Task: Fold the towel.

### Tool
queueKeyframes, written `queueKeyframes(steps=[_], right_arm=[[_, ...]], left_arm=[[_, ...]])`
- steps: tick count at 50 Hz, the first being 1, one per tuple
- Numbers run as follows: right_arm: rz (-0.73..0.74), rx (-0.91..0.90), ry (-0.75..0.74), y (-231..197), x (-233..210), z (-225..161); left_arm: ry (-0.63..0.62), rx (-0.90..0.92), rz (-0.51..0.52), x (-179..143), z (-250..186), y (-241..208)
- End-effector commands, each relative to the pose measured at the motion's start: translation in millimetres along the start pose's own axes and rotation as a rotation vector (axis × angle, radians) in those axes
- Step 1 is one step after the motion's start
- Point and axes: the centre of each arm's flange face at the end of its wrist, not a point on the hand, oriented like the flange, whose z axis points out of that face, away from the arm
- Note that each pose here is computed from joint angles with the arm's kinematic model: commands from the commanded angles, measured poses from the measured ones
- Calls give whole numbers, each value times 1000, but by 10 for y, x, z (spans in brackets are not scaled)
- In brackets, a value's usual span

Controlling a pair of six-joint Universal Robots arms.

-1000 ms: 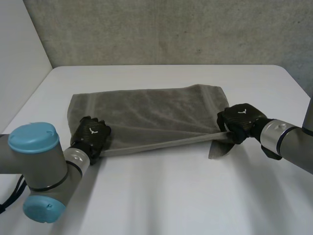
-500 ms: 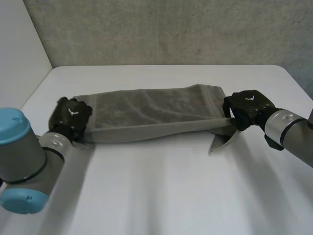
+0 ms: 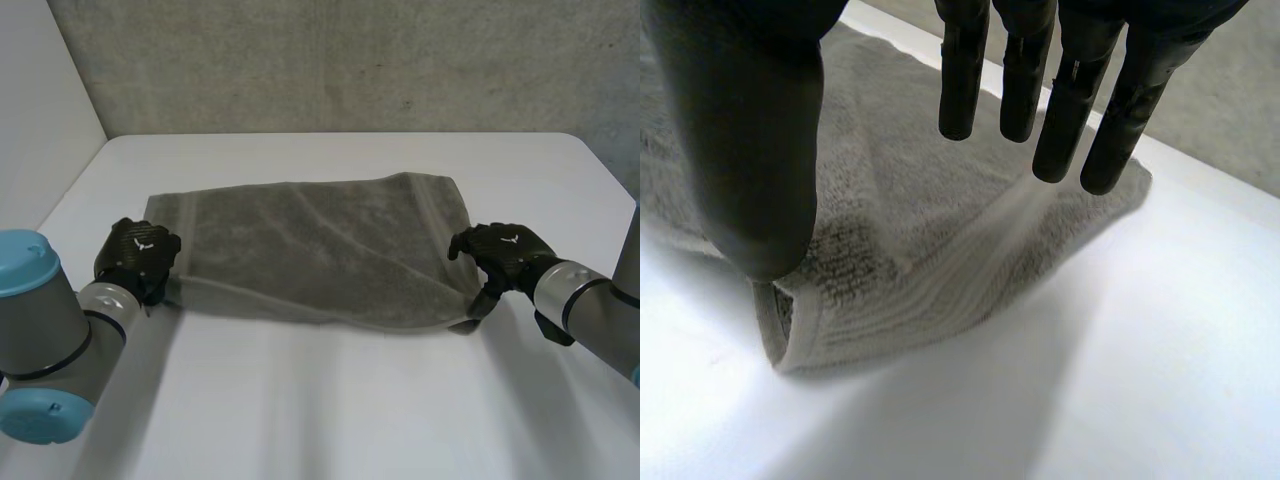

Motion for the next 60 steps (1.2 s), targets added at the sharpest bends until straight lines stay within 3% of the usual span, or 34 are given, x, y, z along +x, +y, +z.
queueKeyframes(steps=[1,20,53,58,60], right_arm=[[51,-11,36,119,5,-32],[160,6,26,140,-137,-371],[137,24,120,362,-51,162],[125,96,171,127,74,162],[108,181,201,-153,132,80]], left_arm=[[-30,5,-6,-98,38,-18],[-39,10,-11,-128,40,-35],[-80,92,-230,-366,-75,-379],[-87,103,-259,-411,-81,-420],[-93,106,-282,-447,-80,-438]])
